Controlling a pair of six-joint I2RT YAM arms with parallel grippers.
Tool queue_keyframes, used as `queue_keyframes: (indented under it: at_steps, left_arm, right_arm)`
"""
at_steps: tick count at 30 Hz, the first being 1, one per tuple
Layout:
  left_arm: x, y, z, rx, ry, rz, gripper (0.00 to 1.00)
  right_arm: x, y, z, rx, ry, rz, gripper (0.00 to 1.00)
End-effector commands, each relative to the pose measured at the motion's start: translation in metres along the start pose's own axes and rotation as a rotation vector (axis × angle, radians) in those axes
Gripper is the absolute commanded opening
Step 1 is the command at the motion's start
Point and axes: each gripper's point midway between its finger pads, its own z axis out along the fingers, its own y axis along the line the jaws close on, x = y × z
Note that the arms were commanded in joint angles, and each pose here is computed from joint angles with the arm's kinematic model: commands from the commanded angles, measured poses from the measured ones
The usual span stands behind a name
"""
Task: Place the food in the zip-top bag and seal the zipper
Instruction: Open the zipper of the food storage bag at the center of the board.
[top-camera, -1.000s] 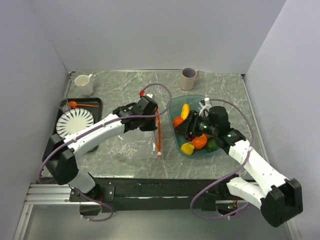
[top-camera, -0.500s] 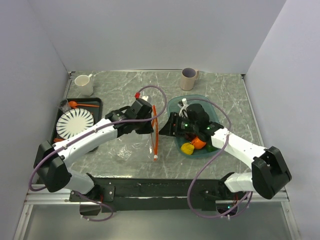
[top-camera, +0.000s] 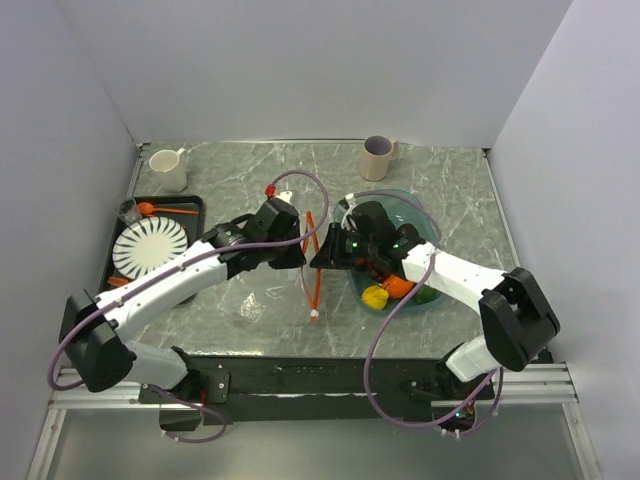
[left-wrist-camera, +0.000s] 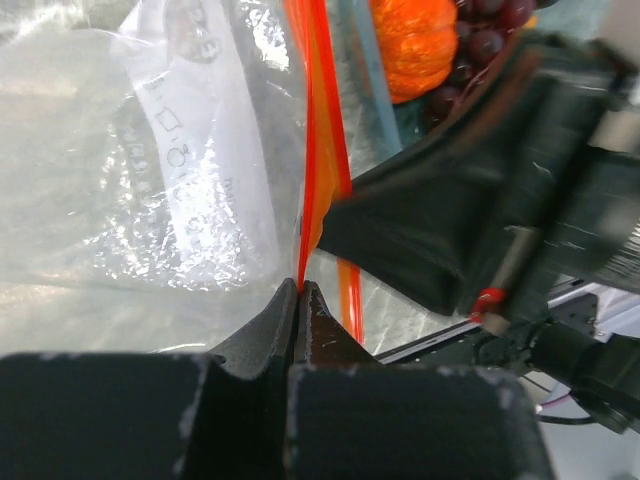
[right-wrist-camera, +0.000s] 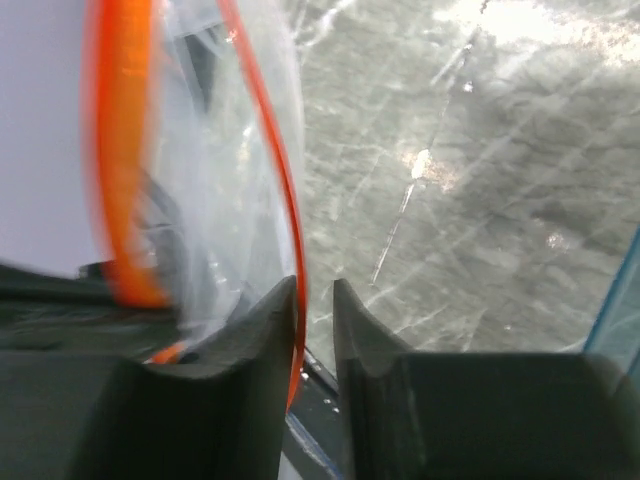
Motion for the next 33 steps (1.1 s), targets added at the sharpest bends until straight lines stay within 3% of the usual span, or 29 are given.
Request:
queue_keyframes:
  at_steps: [1, 5, 10, 15, 22, 26, 27, 28, 31, 33]
  left_arm:
    - [-0.016, -0.010, -0.022, 0.050, -0.074, -0.020, 0.01]
    - [-0.024, 0.004, -0.035, -0.020, -0.119, -0.026, 0.01]
    - [-0.031, 0.045, -0.061, -0.196, -0.180, -0.054, 0.01]
    - [-0.035, 0.075, -0.082, -0.266, -0.241, -0.109, 0.01]
    - [-0.029, 0.067, -0.067, -0.178, -0.208, -0.113, 0.01]
    - [-0.022, 0.057, -0.049, -0.138, -0.160, -0.102, 0.01]
    - [-0.023, 0.055, -0.046, -0.128, -0.161, -0.103, 0.01]
    - [-0.023, 0.054, -0.044, -0.126, -0.157, -0.103, 0.01]
    - [-0.024, 0.053, -0.037, -0.135, -0.149, -0.105, 0.01]
    - [-0.023, 0.053, -0.033, -0.135, -0.141, -0.097, 0.01]
  right_arm:
    - [-0.014, 0.007, 0.000, 0.010, -0.042, -0.034, 0.11]
    - [-0.018, -0.016, 0.003, 0.133, -0.066, -0.020, 0.02]
    - [-0.017, -0.035, 0.008, 0.219, -0.066, -0.005, 0.00]
    - [-0.017, -0.042, 0.010, 0.240, -0.080, 0.014, 0.00]
    - [-0.023, -0.014, 0.002, 0.160, -0.085, -0.046, 0.05]
    - [-0.031, 0.012, -0.014, 0.101, -0.106, -0.093, 0.31]
    - [-0.035, 0.021, -0.022, 0.079, -0.127, -0.108, 0.45]
    - [-0.035, 0.026, -0.028, 0.070, -0.134, -0.118, 0.52]
    - [-0.046, 0.037, -0.053, 0.070, -0.212, -0.140, 0.68]
    - [-0.057, 0.035, -0.074, 0.116, -0.299, -0.143, 0.72]
